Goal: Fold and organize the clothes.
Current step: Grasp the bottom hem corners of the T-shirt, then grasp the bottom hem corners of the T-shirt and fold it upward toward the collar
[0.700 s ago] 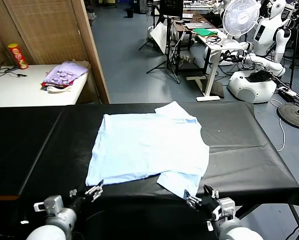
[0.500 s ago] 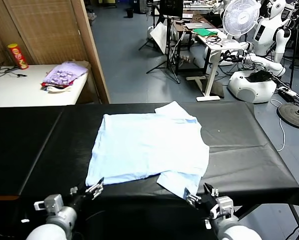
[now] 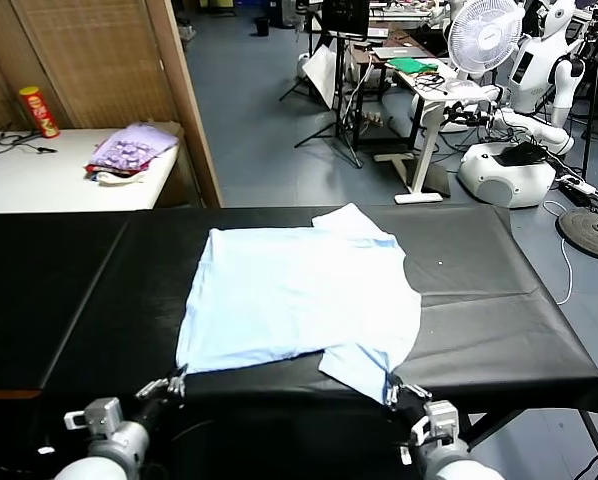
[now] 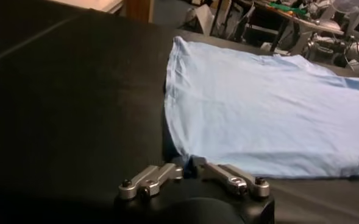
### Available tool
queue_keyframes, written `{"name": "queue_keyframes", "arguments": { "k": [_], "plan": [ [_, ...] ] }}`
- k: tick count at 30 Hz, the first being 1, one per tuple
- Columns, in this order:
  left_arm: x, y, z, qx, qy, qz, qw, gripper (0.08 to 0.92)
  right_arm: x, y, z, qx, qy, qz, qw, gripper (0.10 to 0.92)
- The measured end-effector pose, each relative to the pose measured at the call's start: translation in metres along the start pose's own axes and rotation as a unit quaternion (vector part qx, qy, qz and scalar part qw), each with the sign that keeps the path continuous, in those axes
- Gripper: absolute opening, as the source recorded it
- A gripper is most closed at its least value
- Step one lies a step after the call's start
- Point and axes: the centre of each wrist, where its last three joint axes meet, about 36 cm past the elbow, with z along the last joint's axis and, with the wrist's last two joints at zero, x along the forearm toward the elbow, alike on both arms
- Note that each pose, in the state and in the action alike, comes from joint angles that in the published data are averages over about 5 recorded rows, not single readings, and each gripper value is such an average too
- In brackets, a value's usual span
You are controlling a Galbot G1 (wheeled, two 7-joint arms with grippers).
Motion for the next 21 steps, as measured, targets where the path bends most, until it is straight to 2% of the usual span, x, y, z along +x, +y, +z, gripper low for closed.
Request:
{"name": "queue_keyframes", "arguments": {
  "k": [4, 8, 15, 18, 21],
  "plan": [
    [0.012, 0.0, -0.009, -0.006, -0.021, 0.004, 1.0, 0.128, 0.005, -0.007, -0.01, 0.001, -0.033, -0.003, 0.999, 0.122],
    [0.007, -0.006, -0.018, -0.003, -0.053, 0.011, 0.999, 0.128, -0.01, -0.016, -0.017, 0.005, -0.071, -0.013, 0.997, 0.122],
    [-0.032, -0.015, -0.033, -0.005, -0.115, 0.014, 0.993, 0.128, -0.069, -0.036, -0.024, 0.039, -0.115, -0.025, 0.992, 0.122],
    [-0.054, -0.017, -0.036, -0.011, -0.13, 0.009, 0.991, 0.128, -0.094, -0.045, -0.027, 0.054, -0.129, -0.029, 0.99, 0.122],
    [-0.075, -0.017, -0.038, -0.019, -0.136, 0.004, 0.991, 0.128, -0.118, -0.053, -0.029, 0.069, -0.139, -0.035, 0.987, 0.122]
  ]
}}
